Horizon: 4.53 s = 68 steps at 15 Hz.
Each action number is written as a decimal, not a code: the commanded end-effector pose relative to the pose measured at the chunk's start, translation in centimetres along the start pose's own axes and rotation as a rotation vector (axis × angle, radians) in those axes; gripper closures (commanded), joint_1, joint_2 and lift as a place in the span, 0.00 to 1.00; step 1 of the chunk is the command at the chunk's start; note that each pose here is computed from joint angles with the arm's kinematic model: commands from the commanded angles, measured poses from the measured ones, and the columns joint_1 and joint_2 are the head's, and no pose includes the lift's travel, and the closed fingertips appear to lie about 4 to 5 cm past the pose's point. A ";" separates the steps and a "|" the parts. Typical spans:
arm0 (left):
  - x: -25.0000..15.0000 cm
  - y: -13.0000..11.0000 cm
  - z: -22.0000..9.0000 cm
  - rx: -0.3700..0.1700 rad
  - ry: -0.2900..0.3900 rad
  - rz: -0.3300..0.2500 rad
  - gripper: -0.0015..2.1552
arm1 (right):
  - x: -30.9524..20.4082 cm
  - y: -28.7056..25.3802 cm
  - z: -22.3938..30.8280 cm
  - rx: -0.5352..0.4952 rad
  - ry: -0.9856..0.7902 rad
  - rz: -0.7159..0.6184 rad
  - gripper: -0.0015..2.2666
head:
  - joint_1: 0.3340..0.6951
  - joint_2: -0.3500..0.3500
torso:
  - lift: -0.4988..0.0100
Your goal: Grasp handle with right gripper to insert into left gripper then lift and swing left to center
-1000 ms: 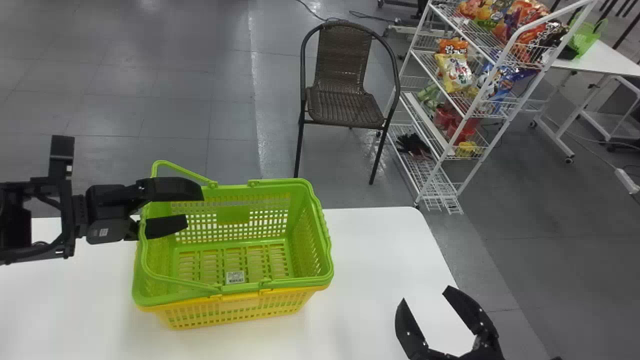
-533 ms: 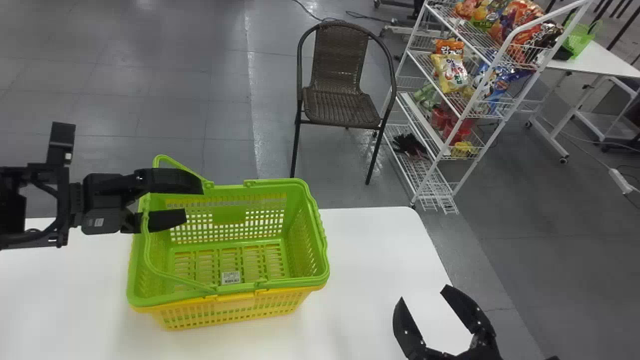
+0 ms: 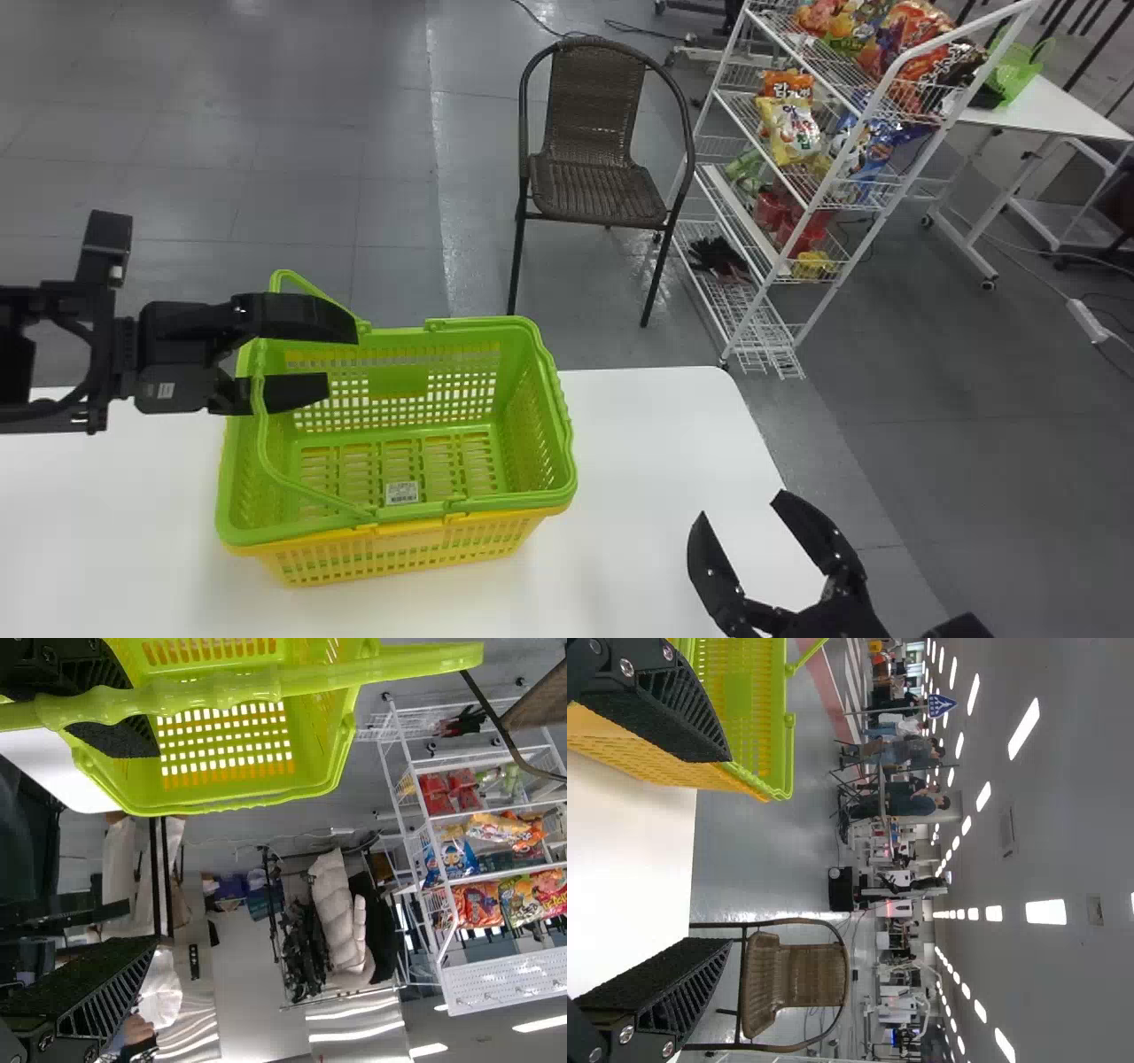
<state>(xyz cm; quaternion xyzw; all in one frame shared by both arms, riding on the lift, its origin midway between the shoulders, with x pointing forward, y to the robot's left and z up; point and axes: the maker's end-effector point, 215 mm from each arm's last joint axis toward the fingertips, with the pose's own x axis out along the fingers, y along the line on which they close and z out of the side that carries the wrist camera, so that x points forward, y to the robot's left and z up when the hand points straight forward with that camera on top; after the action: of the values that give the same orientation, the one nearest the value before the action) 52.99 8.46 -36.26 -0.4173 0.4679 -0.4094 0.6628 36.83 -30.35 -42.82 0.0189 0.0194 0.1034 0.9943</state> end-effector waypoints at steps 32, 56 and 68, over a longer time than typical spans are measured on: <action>2.5 -2.4 -0.9 0.014 0.052 -0.037 0.02 | 15.2 2.0 -5.8 -0.305 0.281 0.096 1.00 | 1.00 0.19 | 0.98; 2.5 -2.3 -1.2 0.006 0.053 -0.045 0.02 | 18.7 4.9 -7.8 -0.389 0.337 0.170 1.00 | 1.00 0.26 | 0.98; 2.6 -3.0 -1.5 0.002 0.063 -0.061 0.02 | 18.5 5.6 -5.8 -0.357 0.309 0.167 1.00 | 1.00 0.26 | 0.98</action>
<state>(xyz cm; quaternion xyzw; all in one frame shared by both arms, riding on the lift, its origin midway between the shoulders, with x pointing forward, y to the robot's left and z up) 51.67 4.85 -34.73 -0.4188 0.4750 -0.4415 0.6356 53.64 -20.99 -49.34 -0.1731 0.1523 0.1890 0.9545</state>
